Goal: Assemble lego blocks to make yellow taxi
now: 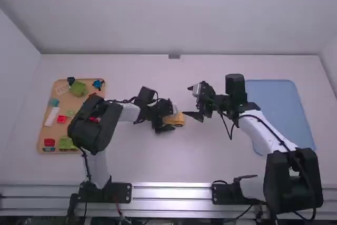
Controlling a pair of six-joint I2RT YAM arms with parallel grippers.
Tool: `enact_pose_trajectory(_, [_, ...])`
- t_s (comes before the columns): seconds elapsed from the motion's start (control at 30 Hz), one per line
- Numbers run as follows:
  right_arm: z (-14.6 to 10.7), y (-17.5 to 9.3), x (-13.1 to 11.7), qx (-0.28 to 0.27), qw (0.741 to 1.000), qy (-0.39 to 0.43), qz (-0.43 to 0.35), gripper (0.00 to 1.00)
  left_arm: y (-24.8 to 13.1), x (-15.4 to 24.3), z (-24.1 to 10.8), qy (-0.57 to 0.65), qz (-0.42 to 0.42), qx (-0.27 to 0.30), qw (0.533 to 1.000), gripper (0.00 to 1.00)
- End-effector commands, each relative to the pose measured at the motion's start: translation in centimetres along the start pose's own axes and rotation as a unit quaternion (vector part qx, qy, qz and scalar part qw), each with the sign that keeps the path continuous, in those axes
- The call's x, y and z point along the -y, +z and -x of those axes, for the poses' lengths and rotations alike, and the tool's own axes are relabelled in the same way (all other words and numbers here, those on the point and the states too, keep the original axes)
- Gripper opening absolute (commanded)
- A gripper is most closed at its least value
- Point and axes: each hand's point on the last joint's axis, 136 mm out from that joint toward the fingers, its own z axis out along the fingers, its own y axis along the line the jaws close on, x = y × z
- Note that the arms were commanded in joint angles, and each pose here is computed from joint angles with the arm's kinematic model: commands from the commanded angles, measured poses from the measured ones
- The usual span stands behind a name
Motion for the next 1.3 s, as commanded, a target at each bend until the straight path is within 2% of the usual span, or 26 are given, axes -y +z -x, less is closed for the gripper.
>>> enact_pose_trajectory(0.0, [1.5, -0.3, 0.4, 0.015, 1.000, 0.004, -0.007, 0.99, -4.1, -1.4, 3.2, -0.009, 0.042, 0.024, 0.999, 0.99])
enact_pose_trajectory(0.2, [2.8, -0.3, 1.3, 0.035, 0.999, 0.005, -0.022, 0.99, -13.8, -0.3, 7.4, -0.024, 0.105, 0.020, 0.994, 0.99])
enact_pose_trajectory(0.27, [3.5, 0.0, 1.4, 0.045, 0.999, 0.000, -0.023, 0.99, -16.2, -0.2, 7.7, -0.035, 0.141, 0.005, 0.989, 0.99])
enact_pose_trajectory(0.37, [5.9, 0.5, 1.6, 0.079, 0.996, -0.015, -0.025, 0.99, -20.1, -0.3, 7.3, -0.075, 0.226, -0.024, 0.971, 0.99])
enact_pose_trajectory(0.4, [6.9, 0.8, 2.1, 0.087, 0.995, -0.017, -0.037, 0.99, -22.3, -1.0, 7.0, -0.130, 0.286, -0.025, 0.949, 0.99])
enact_pose_trajectory(0.43, [7.2, 0.9, 2.3, 0.089, 0.995, -0.016, -0.042, 0.99, -22.8, -1.2, 6.9, -0.145, 0.299, -0.024, 0.943, 0.99])
enact_pose_trajectory(0.47, [7.7, 1.0, 2.6, 0.089, 0.995, -0.012, -0.050, 0.99, -24.5, -1.9, 6.5, -0.198, 0.348, -0.017, 0.916, 0.99])
enact_pose_trajectory(0.5, [8.8, 1.4, 2.8, 0.092, 0.995, -0.013, -0.048, 0.99, -27.5, -2.8, 5.4, -0.286, 0.429, -0.002, 0.857, 0.99])
enact_pose_trajectory(0.57, [9.5, 1.8, 2.6, 0.095, 0.995, -0.016, -0.038, 0.99, -29.9, -3.1, 4.2, -0.340, 0.487, 0.008, 0.804, 0.99])
enact_pose_trajectory(0.63, [10.3, 2.6, 2.7, 0.092, 0.995, -0.010, -0.022, 0.99, -33.3, -2.7, 2.5, -0.398, 0.556, 0.024, 0.729, 0.99])
enact_pose_trajectory(0.73, [11.4, 3.1, 2.1, 0.098, 0.995, 0.000, 0.018, 0.99, -36.0, -1.8, 1.3, -0.431, 0.597, 0.040, 0.676, 0.99])
enact_pose_trajectory(0.9, [12.7, 4.0, 2.0, 0.115, 0.990, 0.015, 0.082, 0.99, -39.3, -0.4, -0.3, -0.469, 0.627, 0.069, 0.619, 0.99])
enact_pose_trajectory(1.0, [12.6, 4.6, 2.4, 0.117, 0.989, 0.018, 0.091, 0.99, -41.2, 0.6, -1.4, -0.500, 0.640, 0.087, 0.577, 0.99])
enact_pose_trajectory(1.03, [12.7, 5.0, 2.2, 0.117, 0.989, 0.016, 0.094, 0.99, -42.4, 1.2, -2.1, -0.524, 0.649, 0.101, 0.543, 0.99])
enact_pose_trajectory(1.07, [12.7, 5.1, 2.2, 0.117, 0.988, 0.016, 0.095, 0.99, -42.5, 1.3, -2.2, -0.526, 0.649, 0.103, 0.539, 0.99])
enact_pose_trajectory(1.13, [12.9, 5.3, 1.8, 0.118, 0.988, 0.013, 0.100, 0.99, -44.1, 2.1, -3.2, -0.551, 0.661, 0.122, 0.495, 0.99])
enact_pose_trajectory(1.27, [13.3, 5.8, 1.0, 0.121, 0.987, 0.004, 0.110, 0.99, -45.7, 2.9, -4.3, -0.563, 0.671, 0.116, 0.468, 0.99])
